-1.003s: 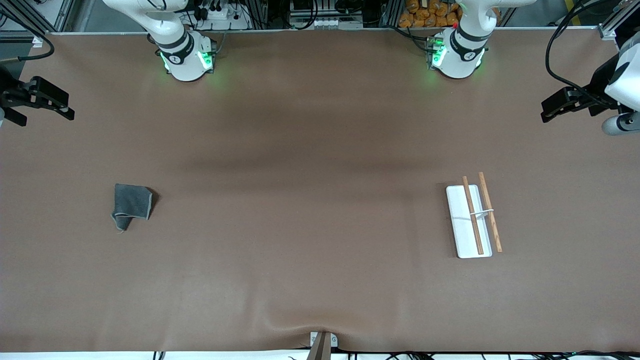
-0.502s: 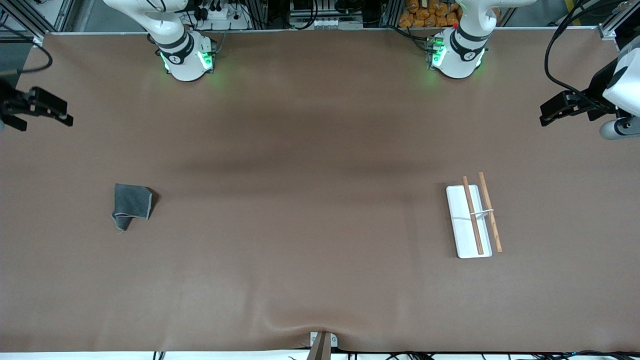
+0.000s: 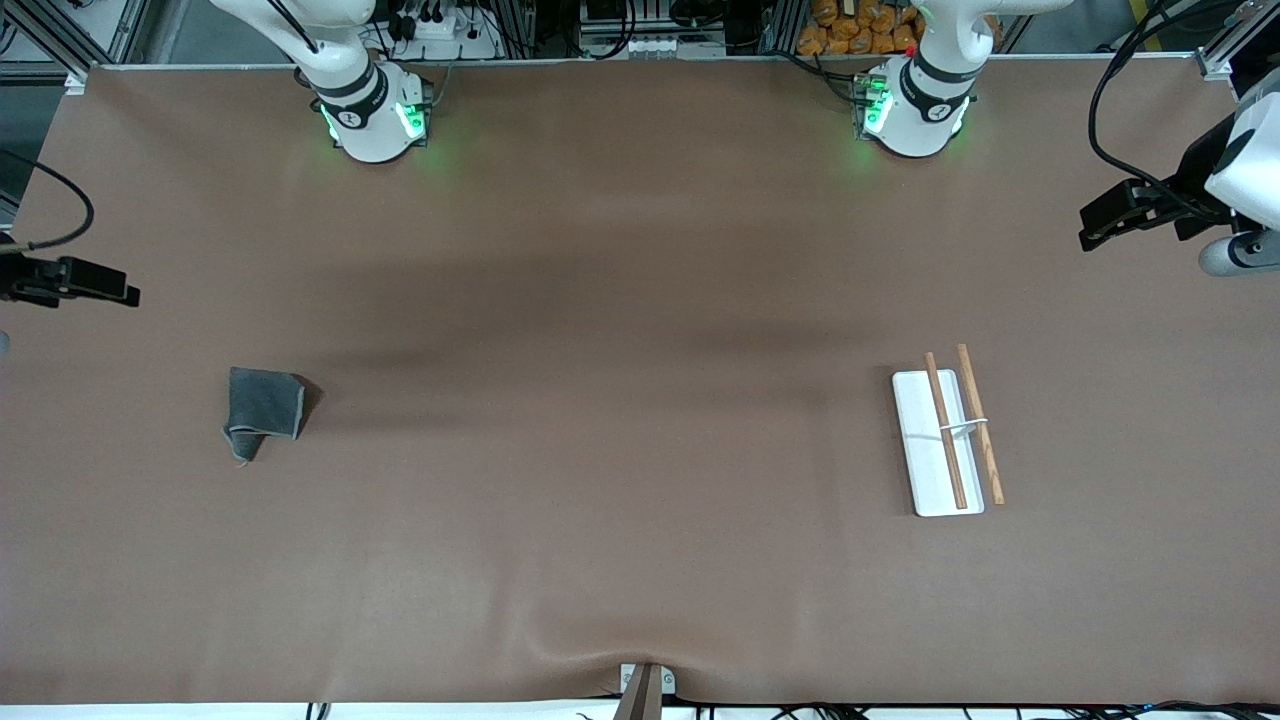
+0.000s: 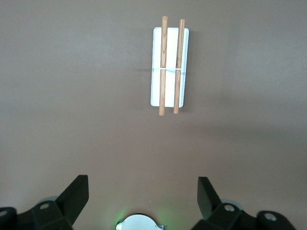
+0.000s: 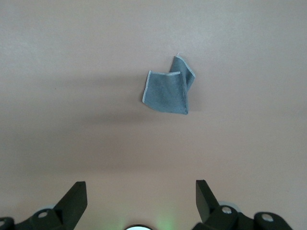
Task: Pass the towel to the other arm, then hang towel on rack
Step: 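Move the right gripper toward the grey towel on the table, then lower the right gripper and grasp the grey towel's corner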
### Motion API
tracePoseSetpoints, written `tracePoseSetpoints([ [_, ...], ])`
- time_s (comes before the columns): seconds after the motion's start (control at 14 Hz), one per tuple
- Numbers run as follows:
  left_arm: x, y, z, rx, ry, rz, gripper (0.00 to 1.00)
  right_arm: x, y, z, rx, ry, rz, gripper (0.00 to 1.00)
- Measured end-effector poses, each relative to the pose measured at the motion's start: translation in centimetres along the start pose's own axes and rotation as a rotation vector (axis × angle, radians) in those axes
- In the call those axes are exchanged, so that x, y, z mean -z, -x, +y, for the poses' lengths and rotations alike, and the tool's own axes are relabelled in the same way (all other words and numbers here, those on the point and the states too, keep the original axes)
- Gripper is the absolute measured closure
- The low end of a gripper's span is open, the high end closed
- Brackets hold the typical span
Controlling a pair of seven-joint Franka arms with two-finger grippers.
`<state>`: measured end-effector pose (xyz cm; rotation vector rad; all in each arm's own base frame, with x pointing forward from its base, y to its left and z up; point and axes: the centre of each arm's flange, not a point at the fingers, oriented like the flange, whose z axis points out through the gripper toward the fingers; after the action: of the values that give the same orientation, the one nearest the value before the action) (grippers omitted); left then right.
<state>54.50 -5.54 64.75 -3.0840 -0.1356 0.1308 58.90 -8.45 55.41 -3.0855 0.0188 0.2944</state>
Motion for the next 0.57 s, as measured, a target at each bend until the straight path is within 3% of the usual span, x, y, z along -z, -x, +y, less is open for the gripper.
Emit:
tracePoseSetpoints([
  [0.29,-0.6,-0.1,0.0,0.001,-0.002,-0.012,0.00,-6.1,-3.9,0.6,0.003,0.003,0.023,0.00],
  [0.57,-0.6,-0.1,-0.1,0.002,-0.002,-0.011,0.00,-12.8,-6.2,1.3,0.095,0.015,0.087,0.00],
])
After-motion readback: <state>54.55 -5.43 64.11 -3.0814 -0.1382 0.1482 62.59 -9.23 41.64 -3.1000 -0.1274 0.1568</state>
